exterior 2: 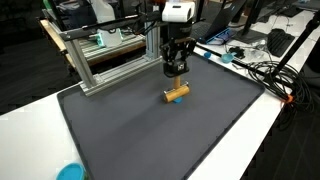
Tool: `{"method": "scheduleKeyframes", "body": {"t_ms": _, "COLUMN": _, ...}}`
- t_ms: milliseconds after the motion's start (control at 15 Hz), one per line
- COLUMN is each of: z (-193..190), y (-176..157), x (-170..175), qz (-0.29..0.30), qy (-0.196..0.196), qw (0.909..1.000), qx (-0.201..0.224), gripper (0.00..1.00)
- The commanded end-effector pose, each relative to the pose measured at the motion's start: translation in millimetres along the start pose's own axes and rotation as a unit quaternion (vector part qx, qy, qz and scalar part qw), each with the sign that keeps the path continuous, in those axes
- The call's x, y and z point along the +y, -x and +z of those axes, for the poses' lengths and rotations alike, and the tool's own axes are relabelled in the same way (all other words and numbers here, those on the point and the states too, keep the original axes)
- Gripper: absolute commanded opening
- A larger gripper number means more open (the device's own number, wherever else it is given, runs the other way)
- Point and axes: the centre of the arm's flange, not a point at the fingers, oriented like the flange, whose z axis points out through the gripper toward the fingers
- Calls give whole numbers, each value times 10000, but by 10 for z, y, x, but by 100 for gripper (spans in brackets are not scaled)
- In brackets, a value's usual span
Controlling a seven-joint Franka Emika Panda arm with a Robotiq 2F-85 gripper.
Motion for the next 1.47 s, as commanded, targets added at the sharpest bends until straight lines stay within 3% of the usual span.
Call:
{"method": "scheduleKeyframes", "body": {"t_ms": 0, "z": 198, "y": -24, "x": 21, "qz": 29, "qy": 46, "qw": 9997, "qx": -244, "gripper": 22}}
{"method": "scheduleKeyframes", "body": {"t_ms": 333, "z": 382, "y": -24, "x": 48, "qz": 74, "qy": 48, "qw": 9984, "qx": -555, "gripper": 22}}
{"method": "scheduleKeyframes", "body": {"t_ms": 1400, "z": 543, "y": -56, "x": 31, "qz": 140, "qy": 268, "qw": 9956, "qx": -891, "gripper": 22}}
